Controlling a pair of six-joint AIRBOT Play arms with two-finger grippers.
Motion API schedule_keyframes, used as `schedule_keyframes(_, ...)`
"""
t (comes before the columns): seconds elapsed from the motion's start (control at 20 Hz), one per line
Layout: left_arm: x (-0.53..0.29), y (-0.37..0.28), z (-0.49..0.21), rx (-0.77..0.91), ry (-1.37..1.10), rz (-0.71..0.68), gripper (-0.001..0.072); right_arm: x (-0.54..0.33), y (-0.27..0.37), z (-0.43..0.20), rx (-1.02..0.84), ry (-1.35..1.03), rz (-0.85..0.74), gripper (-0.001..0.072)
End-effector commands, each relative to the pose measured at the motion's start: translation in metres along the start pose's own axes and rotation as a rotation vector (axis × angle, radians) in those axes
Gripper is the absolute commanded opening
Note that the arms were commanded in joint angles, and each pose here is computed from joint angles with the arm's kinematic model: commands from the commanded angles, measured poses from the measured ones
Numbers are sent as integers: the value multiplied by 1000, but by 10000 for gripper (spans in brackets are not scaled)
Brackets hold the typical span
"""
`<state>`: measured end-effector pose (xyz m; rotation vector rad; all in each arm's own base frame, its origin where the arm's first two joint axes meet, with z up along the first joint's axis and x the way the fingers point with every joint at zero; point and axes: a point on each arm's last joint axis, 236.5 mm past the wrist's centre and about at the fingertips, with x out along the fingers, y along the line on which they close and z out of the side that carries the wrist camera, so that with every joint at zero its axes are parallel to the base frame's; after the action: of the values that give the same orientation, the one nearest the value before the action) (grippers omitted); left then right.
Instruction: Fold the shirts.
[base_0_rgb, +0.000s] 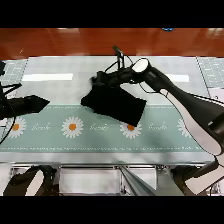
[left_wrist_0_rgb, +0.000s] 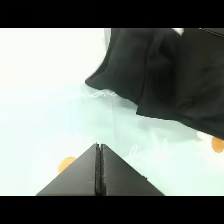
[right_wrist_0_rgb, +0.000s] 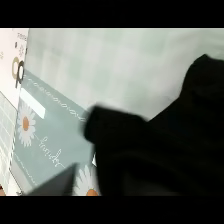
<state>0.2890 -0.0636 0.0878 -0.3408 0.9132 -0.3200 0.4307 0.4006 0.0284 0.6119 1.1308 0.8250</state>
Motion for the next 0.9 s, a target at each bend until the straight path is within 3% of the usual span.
schedule_keyframes(0.0,8,-3,2,-55,-35,-42,21,2,-1,-4,61,33,28,419)
schedule_keyframes(0.15,18,-7,20,-101,-88,-76,21,-73,-3,-3,88,132,39,419)
schedule_keyframes(0.25,25,-7,30,-150,-112,-101,21,-156,-29,-3,50,160,-103,419)
schedule_keyframes(0.3,28,-6,33,-166,-119,-107,21,-207,-54,-6,37,145,-270,418)
schedule_keyframes(0.45,31,-6,39,-191,-138,-118,21,-380,-142,-36,96,-31,-979,419)
schedule_keyframes(0.5,31,-6,40,-189,-141,-117,21,-413,-158,-56,161,-126,-1090,419)
schedule_keyframes(0.6,32,-9,38,-184,-136,-122,21,-401,-182,-99,259,-217,-1022,419)
schedule_keyframes(0.85,38,-29,30,-141,-102,-159,21,-266,-203,-133,515,-334,-487,419)
